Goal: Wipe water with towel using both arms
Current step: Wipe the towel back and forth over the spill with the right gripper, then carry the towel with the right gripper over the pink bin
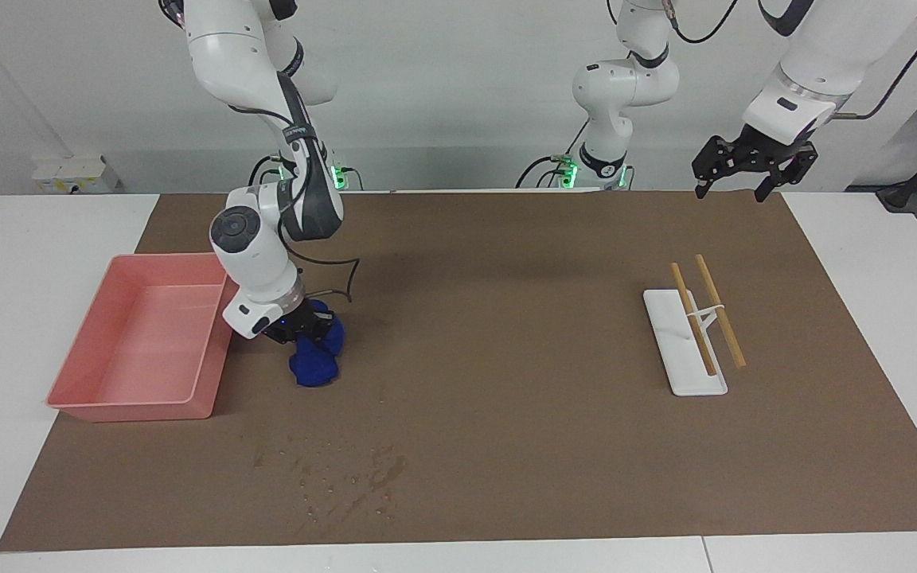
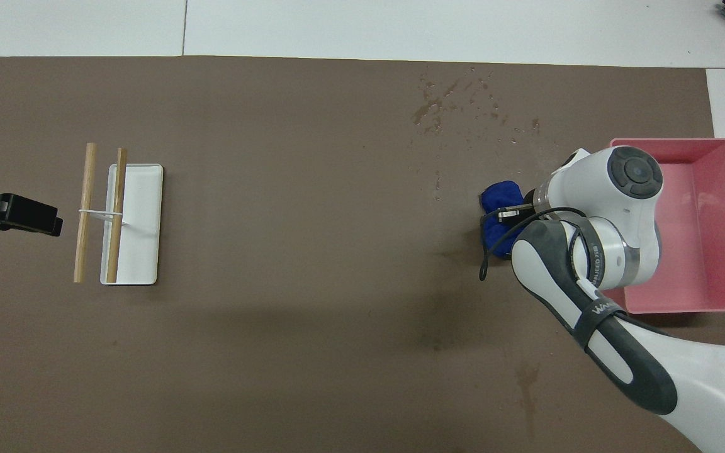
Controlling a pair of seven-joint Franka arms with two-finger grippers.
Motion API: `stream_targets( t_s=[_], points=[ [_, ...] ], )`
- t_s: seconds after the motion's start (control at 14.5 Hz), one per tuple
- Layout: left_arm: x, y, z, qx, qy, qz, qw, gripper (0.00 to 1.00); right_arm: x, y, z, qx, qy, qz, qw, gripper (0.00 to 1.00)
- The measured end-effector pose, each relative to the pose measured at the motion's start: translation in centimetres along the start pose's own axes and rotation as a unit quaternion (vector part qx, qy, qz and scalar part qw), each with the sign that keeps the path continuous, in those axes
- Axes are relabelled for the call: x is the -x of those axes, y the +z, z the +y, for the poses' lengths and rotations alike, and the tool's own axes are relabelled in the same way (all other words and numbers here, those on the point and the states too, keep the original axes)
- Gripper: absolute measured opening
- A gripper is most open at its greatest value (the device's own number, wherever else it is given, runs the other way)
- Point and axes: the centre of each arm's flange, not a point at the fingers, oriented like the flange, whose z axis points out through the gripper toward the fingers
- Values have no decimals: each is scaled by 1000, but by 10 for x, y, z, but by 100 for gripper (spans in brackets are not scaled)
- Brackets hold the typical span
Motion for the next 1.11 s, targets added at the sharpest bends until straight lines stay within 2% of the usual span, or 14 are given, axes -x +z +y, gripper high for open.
stream_targets(
  t_s=[0.62, 0.9, 0.97, 1.11],
  points=[
    [0, 0, 0, 0, 0, 0, 1000, 100, -21, 16, 0, -4, -2, 62, 998, 15],
    [0, 0, 0, 0, 0, 0, 1000, 100, -40, 16, -2, -7, -4, 74, 997, 15],
    [0, 0, 0, 0, 0, 0, 1000, 100, -46, 16, -3, -7, -5, 72, 997, 15],
    [0, 0, 0, 0, 0, 0, 1000, 100, -64, 8, -2, -6, -8, 40, 999, 15]
  ],
)
